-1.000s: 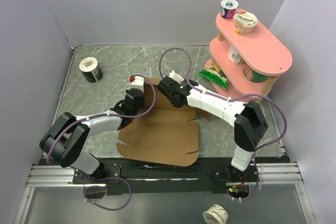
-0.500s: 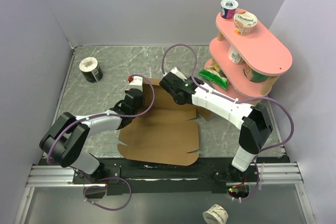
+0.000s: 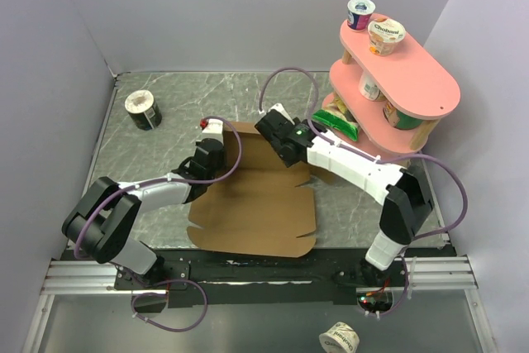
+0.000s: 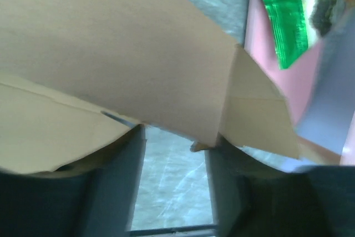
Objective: Fold the paper box
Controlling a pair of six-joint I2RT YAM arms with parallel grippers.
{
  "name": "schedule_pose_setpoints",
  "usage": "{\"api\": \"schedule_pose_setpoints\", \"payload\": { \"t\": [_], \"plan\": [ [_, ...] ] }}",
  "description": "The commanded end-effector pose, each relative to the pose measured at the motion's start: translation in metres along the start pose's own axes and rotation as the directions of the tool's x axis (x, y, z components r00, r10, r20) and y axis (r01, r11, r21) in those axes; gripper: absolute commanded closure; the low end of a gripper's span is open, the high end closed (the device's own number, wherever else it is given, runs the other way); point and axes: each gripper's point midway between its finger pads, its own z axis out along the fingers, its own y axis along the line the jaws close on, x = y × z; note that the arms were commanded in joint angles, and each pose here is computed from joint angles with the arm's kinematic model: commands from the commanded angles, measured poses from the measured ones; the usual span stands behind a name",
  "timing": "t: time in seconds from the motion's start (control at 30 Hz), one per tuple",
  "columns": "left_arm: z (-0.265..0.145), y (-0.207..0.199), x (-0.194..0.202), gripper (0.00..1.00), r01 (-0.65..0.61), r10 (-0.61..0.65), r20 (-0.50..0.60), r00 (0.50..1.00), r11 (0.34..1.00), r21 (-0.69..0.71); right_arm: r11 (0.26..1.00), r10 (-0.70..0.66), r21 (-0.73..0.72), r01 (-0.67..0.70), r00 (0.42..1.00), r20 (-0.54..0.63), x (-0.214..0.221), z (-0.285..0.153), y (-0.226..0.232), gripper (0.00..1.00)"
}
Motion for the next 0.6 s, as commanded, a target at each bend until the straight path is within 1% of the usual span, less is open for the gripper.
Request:
{"api": "schedule_pose_setpoints", "payload": {
  "t": [0.0, 0.03, 0.07, 0.1, 0.17, 0.2, 0.23, 0.27, 0.3, 0.33, 0.37, 0.4, 0.43, 0.5, 0.53, 0.57],
  "plan": [
    [-0.003, -0.022, -0.020, 0.99, 0.022, -0.028, 0.058, 0.998, 0.993, 0.112, 0.976, 0.160, -0.174, -0.134, 0.976, 0.148, -0.030, -0.024, 0.009, 0.30],
    [-0.003, -0.023, -0.020, 0.99, 0.023, -0.030, 0.057, 0.998, 0.993, 0.115, 0.971, 0.169, -0.197, -0.137, 0.973, 0.155, -0.029, -0.026, 0.010, 0.18],
    [-0.003, -0.023, -0.019, 0.99, 0.022, -0.028, 0.053, 0.998, 0.993, 0.119, 0.963, 0.175, -0.235, -0.135, 0.972, 0.158, -0.026, -0.027, 0.015, 0.15],
    [-0.002, -0.023, -0.019, 0.99, 0.023, -0.029, 0.048, 0.998, 0.992, 0.121, 0.944, 0.196, -0.302, -0.136, 0.964, 0.179, -0.028, -0.039, 0.016, 0.13],
    [-0.001, -0.022, -0.017, 0.99, 0.023, -0.028, 0.044, 0.999, 0.993, 0.117, 0.926, 0.218, -0.353, -0.136, 0.954, 0.205, -0.025, -0.048, 0.018, 0.12],
    [-0.001, -0.021, -0.016, 0.99, 0.025, -0.030, 0.043, 0.999, 0.993, 0.117, 0.902, 0.266, -0.402, -0.158, 0.936, 0.230, -0.028, -0.061, 0.009, 0.12],
    [-0.001, -0.021, -0.016, 0.99, 0.027, -0.033, 0.041, 0.999, 0.992, 0.122, 0.882, 0.306, -0.432, -0.187, 0.925, 0.224, -0.026, -0.065, 0.005, 0.11],
    [-0.001, -0.020, -0.016, 0.99, 0.032, -0.037, 0.043, 0.998, 0.992, 0.120, 0.861, 0.351, -0.457, -0.221, 0.910, 0.221, -0.027, -0.068, -0.002, 0.12],
    [-0.001, -0.020, -0.015, 0.99, 0.031, -0.037, 0.041, 0.998, 0.992, 0.124, 0.810, 0.426, -0.522, -0.266, 0.879, 0.214, -0.031, -0.076, -0.015, 0.12],
    [-0.001, -0.021, -0.016, 0.99, 0.033, -0.039, 0.043, 0.998, 0.991, 0.132, 0.779, 0.477, -0.543, -0.314, 0.858, 0.189, -0.028, -0.074, -0.019, 0.12],
    [-0.001, -0.021, -0.015, 0.99, 0.033, -0.039, 0.042, 0.998, 0.990, 0.134, 0.750, 0.510, -0.574, -0.328, 0.839, 0.187, -0.029, -0.077, -0.022, 0.13],
    [-0.001, -0.021, -0.016, 0.99, 0.033, -0.039, 0.042, 0.998, 0.990, 0.134, 0.728, 0.553, -0.596, -0.339, 0.805, 0.217, -0.035, -0.084, -0.031, 0.13],
    [-0.001, -0.022, -0.014, 0.99, 0.031, -0.036, 0.036, 0.999, 0.990, 0.140, 0.712, 0.584, -0.591, -0.380, 0.788, 0.197, -0.030, -0.077, -0.039, 0.15],
    [-0.001, -0.022, -0.015, 0.99, 0.030, -0.036, 0.039, 0.999, 0.990, 0.141, 0.713, 0.602, -0.567, -0.412, 0.775, 0.193, -0.026, -0.070, -0.049, 0.16],
    [-0.001, -0.021, -0.015, 0.99, 0.027, -0.032, 0.038, 0.999, 0.990, 0.139, 0.743, 0.600, -0.494, -0.451, 0.776, 0.195, -0.018, -0.059, -0.061, 0.24],
    [-0.002, -0.021, -0.015, 0.99, 0.024, -0.029, 0.039, 0.999, 0.990, 0.137, 0.753, 0.590, -0.477, -0.454, 0.786, 0.183, -0.016, -0.054, -0.061, 0.29]
  ]
}}
